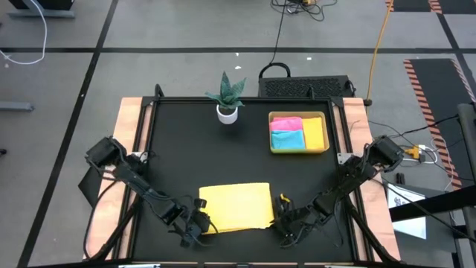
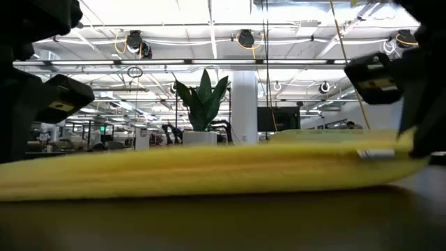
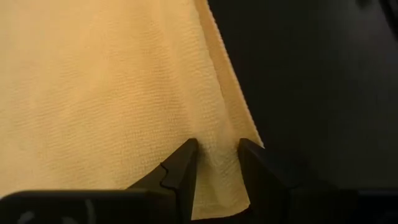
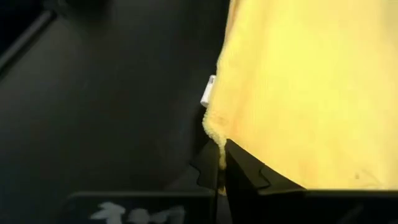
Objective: Fold microfiber towels
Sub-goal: Fold the yellow microfiber cloth
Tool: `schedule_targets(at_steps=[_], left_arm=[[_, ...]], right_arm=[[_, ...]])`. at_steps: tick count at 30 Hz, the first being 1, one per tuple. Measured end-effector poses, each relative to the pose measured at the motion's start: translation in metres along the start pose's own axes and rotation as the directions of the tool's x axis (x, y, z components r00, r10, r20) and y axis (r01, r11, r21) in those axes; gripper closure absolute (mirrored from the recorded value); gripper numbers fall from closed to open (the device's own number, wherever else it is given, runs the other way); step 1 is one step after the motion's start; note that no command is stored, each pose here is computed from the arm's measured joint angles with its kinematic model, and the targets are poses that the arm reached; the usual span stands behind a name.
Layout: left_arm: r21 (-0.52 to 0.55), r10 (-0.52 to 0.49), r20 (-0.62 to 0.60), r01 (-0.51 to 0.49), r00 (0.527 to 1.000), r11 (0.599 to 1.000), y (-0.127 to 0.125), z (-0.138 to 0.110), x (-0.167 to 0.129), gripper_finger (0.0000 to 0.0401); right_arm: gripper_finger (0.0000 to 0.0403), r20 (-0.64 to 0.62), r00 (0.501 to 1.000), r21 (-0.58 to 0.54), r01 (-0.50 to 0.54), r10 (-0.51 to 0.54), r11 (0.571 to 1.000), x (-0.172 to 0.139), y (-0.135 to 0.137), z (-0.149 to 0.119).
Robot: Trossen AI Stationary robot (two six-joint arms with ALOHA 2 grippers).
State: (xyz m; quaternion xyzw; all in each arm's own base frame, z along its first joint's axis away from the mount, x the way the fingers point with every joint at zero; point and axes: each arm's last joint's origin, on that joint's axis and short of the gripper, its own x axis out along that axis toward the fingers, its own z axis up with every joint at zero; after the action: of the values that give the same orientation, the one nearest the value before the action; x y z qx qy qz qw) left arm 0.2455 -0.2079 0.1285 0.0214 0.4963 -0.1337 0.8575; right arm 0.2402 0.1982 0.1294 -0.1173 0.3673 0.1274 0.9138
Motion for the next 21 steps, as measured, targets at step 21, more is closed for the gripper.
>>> schedule_targets(at_steps=[21], left_arm=[[0.047,-0.043,0.306,0.03,0.951,0.998,0.021,0.043,-0.02,0.0279]], right_arm=[[0.031,-0.034,0.979,0.248,-0.187,0.201,0.951,-0.027,-0.001,0.009]])
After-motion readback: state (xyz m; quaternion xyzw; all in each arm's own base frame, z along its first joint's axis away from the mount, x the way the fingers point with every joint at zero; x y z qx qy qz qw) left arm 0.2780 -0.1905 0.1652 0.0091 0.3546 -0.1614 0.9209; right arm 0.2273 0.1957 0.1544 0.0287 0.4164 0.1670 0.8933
